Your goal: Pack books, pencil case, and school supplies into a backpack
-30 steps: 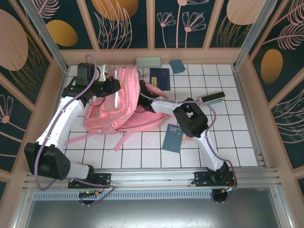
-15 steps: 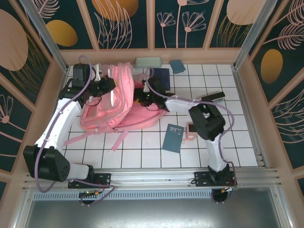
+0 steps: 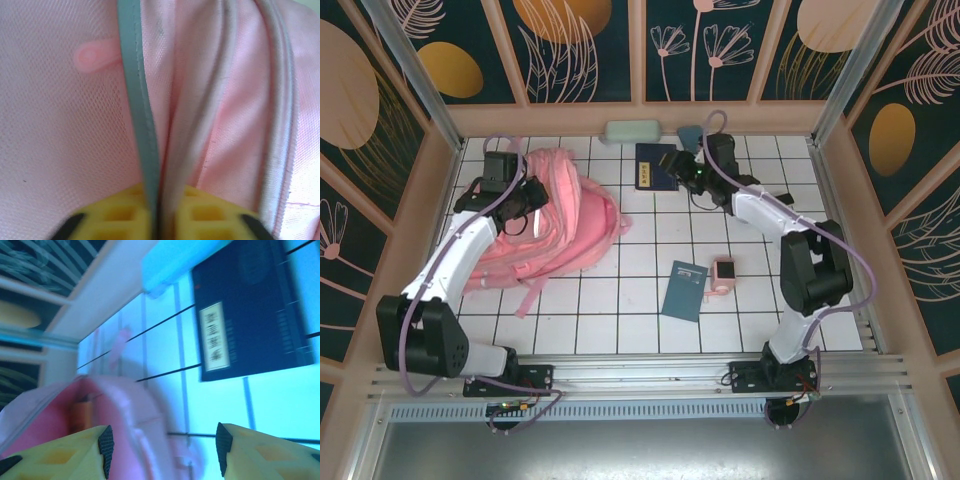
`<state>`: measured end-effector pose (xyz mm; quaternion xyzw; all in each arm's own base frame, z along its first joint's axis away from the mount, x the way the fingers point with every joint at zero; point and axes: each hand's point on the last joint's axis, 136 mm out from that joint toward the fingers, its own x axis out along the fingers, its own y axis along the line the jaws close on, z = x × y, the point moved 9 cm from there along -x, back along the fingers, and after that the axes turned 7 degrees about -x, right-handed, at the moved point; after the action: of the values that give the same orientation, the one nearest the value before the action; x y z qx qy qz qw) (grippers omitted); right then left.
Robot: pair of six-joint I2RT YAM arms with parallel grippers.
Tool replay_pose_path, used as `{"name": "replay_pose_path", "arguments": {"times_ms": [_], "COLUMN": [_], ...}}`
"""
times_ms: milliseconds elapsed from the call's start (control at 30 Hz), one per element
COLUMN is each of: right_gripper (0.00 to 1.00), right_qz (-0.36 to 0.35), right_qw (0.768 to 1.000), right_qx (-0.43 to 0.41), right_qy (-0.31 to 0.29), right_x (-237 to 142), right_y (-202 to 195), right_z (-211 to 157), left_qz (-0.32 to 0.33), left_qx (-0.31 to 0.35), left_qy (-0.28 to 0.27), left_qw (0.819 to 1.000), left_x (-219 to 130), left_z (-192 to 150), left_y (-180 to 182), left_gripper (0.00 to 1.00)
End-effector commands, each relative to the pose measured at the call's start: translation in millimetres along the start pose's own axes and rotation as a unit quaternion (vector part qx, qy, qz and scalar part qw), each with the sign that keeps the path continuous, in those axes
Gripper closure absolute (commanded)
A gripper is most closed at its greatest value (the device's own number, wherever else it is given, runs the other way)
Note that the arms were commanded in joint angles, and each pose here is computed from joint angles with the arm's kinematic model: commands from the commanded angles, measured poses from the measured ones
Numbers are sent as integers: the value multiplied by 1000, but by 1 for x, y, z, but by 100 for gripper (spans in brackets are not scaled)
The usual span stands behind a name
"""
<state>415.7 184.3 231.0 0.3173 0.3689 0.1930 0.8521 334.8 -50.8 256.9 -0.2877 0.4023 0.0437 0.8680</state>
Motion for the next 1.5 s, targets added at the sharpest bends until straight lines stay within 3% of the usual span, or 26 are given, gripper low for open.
{"name": "replay_pose_path", "arguments": {"times_ms": [0, 100, 267, 400, 500, 633, 967, 1133, 1467], "right_gripper": [42, 41, 41, 41, 41, 41, 41, 41, 41], "right_qz": [-48, -61, -57, -62, -34, -13, -7, -32, -38], "right_qw": [999, 998, 998, 997, 998, 998, 997, 996, 993], "right_qx": [-14, -21, 1, 4, 10, 29, 22, 21, 14], "right_qy": [16, 20, 24, 34, 47, 49, 76, 83, 110], "right_x": [15, 29, 49, 66, 81, 93, 124, 134, 151], "right_y": [-15, -24, -47, -59, -66, -82, -96, -107, -109], "right_z": [10, 22, 41, 54, 58, 59, 55, 51, 37], "left_qz": [56, 30, 60, 35, -41, -136, -234, -219, -196], "left_qx": [-5, 8, 89, 125, 131, 89, 1, -11, -51], "left_qy": [-18, -10, -45, -24, 11, 53, 79, 96, 107], "left_qw": [998, 999, 993, 991, 991, 985, 969, 971, 974], "left_x": [10, 12, 12, 44, 75, 128, 231, 266, 302], "left_z": [5, 13, 30, 29, 29, 25, 8, -5, -20], "left_y": [16, 5, -46, -94, -130, -158, -173, -177, -172], "left_gripper": [61, 47, 42, 39, 36, 34, 29, 27, 28]}}
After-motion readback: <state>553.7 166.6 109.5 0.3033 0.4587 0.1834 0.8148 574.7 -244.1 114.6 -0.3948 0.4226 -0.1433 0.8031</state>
